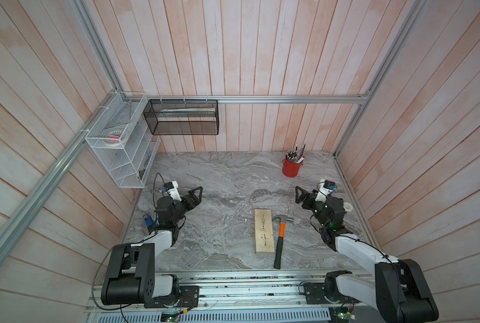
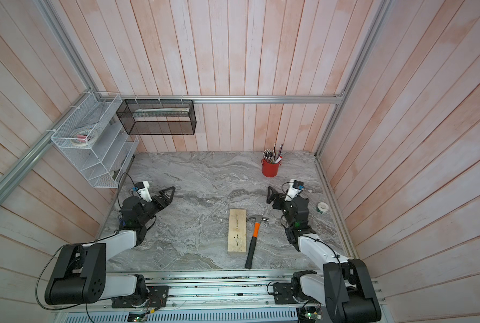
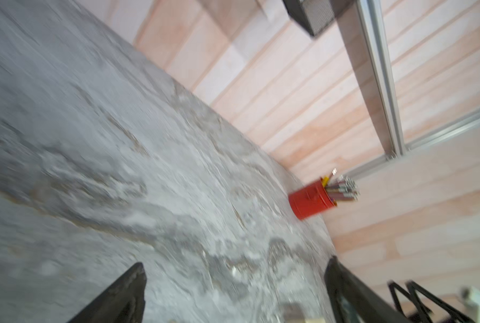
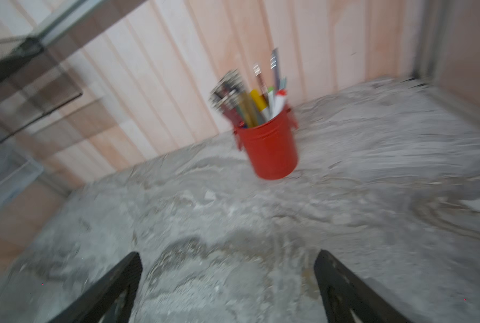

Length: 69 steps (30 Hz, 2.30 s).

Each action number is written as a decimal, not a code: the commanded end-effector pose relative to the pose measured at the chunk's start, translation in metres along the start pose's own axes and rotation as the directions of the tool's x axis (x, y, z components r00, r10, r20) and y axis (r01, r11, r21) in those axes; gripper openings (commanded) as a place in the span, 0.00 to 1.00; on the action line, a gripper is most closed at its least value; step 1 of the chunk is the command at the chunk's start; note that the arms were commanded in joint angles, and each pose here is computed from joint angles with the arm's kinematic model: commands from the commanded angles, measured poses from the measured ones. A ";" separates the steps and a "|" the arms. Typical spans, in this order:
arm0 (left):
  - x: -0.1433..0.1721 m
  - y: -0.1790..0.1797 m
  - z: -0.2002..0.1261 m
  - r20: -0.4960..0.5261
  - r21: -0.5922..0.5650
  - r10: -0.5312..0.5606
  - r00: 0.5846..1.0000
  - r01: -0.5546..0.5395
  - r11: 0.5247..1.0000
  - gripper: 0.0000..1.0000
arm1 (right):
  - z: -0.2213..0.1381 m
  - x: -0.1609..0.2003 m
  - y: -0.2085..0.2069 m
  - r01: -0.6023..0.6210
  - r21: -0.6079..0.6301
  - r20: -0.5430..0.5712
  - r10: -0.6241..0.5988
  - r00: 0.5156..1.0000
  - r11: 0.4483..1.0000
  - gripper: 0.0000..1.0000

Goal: Use a claw hammer to pull out a nail
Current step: Adjust the mounting plate at the center of the board.

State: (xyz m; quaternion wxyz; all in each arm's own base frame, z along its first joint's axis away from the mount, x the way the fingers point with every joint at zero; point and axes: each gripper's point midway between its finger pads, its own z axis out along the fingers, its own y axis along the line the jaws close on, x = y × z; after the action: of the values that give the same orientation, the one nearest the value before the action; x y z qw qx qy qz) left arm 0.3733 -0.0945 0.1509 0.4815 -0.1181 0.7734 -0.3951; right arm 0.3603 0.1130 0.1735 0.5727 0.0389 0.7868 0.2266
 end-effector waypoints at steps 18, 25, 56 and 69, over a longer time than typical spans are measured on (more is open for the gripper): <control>0.106 -0.025 -0.035 -0.294 -0.219 0.117 0.949 -0.185 0.958 1.00 | -0.049 0.187 0.032 0.126 0.045 -0.637 -0.069 0.767 0.991 0.46; 0.127 -0.047 -0.045 -0.305 -0.089 0.077 0.949 -0.109 0.990 1.00 | -0.065 0.190 0.025 0.121 0.070 -0.645 -0.048 0.763 0.990 0.43; 0.181 0.003 -0.103 -0.338 -0.297 -0.078 0.938 -0.028 0.954 0.95 | -0.028 0.209 0.172 0.043 -0.246 -0.590 -0.185 0.785 0.968 0.41; 0.189 -0.009 -0.072 -0.343 -0.192 -0.075 0.936 0.009 0.981 0.86 | -0.025 0.172 0.144 0.130 -0.162 -0.540 -0.198 0.818 0.978 0.46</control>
State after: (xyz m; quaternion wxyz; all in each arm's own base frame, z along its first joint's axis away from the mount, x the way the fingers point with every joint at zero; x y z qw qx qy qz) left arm 0.2083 -0.1602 0.0445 0.3092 -0.1227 0.8866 -0.3213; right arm 0.2485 0.3249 0.0882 0.3295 -0.1450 0.8938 0.2673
